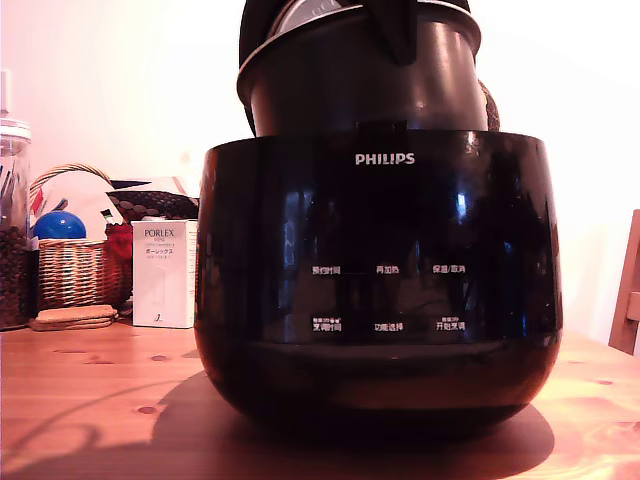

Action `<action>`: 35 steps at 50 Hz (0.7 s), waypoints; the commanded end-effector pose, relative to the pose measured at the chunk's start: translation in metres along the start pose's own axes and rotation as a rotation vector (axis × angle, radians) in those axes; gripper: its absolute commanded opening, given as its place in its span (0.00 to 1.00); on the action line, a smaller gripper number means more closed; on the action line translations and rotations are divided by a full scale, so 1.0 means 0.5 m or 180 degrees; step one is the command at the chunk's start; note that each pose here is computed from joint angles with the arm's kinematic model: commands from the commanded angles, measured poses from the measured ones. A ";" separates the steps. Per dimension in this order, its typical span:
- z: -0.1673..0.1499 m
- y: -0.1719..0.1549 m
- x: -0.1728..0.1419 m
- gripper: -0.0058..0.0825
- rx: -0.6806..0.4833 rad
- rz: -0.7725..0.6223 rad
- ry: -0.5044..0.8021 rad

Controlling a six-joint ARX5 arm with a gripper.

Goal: Place the pot you are holding inside the rice cooker

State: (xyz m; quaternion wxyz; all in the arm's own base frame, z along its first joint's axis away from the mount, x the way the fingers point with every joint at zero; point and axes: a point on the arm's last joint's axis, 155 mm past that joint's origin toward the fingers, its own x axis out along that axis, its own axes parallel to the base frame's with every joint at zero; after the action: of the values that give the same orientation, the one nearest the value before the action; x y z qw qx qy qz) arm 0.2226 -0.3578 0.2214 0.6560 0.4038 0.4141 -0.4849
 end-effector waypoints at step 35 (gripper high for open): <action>0.006 0.031 0.041 0.04 -0.0407 0.0072 0.0073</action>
State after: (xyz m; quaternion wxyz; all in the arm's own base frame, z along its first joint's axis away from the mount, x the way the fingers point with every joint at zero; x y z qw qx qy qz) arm 0.2301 -0.3615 0.1993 0.6575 0.3847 0.4523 -0.4638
